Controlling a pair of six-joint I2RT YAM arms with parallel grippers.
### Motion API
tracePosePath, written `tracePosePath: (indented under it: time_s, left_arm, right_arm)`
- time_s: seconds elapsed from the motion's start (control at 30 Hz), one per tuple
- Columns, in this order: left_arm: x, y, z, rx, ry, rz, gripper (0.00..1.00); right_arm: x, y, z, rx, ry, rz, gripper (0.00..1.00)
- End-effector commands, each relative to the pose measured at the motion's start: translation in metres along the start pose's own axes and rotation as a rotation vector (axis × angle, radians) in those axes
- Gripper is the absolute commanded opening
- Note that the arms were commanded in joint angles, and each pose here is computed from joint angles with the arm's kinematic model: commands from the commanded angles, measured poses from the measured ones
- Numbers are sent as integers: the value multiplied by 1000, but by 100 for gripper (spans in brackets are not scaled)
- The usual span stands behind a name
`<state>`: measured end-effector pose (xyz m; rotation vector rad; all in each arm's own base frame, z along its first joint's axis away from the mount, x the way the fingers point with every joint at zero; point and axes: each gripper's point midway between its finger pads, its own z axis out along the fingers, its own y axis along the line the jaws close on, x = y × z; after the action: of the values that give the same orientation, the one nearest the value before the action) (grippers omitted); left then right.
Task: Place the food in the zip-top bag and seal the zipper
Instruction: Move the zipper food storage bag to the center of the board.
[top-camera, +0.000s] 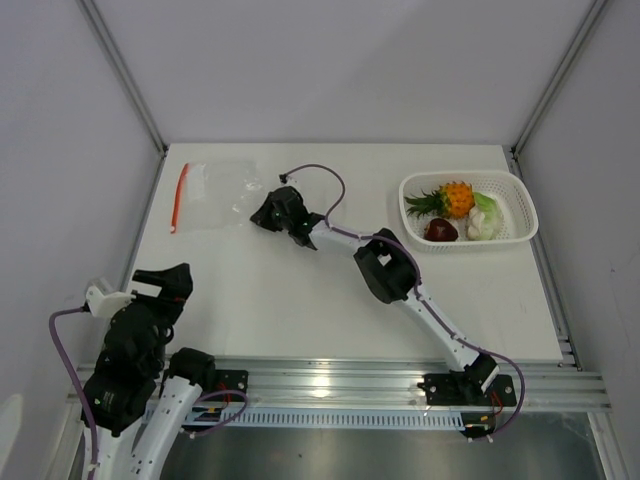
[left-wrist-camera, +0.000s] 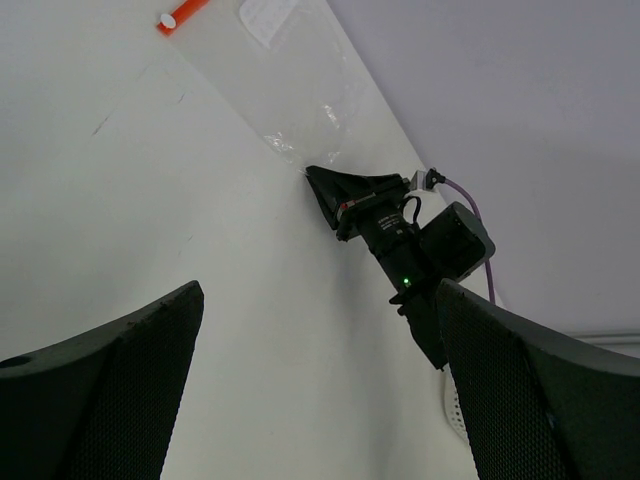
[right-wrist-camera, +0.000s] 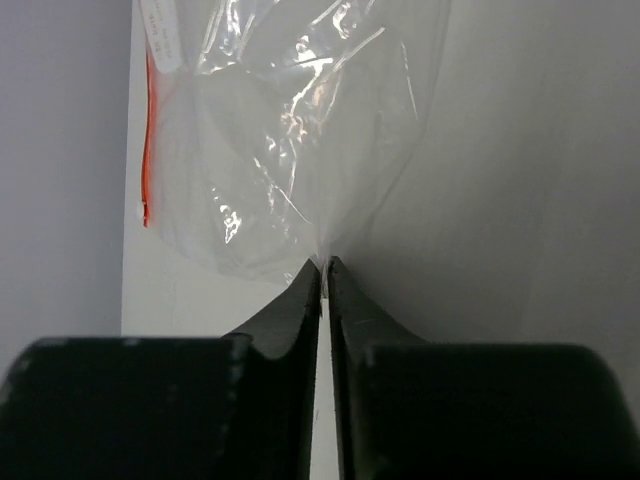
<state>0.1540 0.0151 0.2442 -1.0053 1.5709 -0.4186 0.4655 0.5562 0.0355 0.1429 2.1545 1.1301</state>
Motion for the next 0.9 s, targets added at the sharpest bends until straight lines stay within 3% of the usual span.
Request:
tracePosePath:
  time_s: [0.0,0.03,0.1,0.13,0.23,0.4,0.53,0.8,0.87]
  left_arm:
    - [-6,-9,0,16,-7,24,100]
    - [-6,-11,0,22,-5,41,99]
    - [-3,-10,2,24,0,60,100]
    - [-8,-14,1,45,-12,74,100]
    - [-11,-19,-1,80,-26,117,100]
    - [-7,-38,-3,194,-9,174,99]
    - [20,-49,0,290,88,210,93]
    - [34,-59,-2,334,162,182,89]
    - [39,-60,-3,354,177,173,88]
  right_arm:
    - [0,-8,-3,12,9,4,5]
    - [-4,-12,-10,24,8,7,0]
    - [-8,-11,-20,6,2,9,0]
    - [3,-37,-28,53,32,12,0]
    - [-17,-21,-65,18,4,-21,0]
    - [-5,-41,-154,30,84,-64,0]
    - [15,-60,-216,39,189,-107,0]
    - [32,-112,-322,257,270,-271,0]
    - [21,-128,-344,354,265,-316,9]
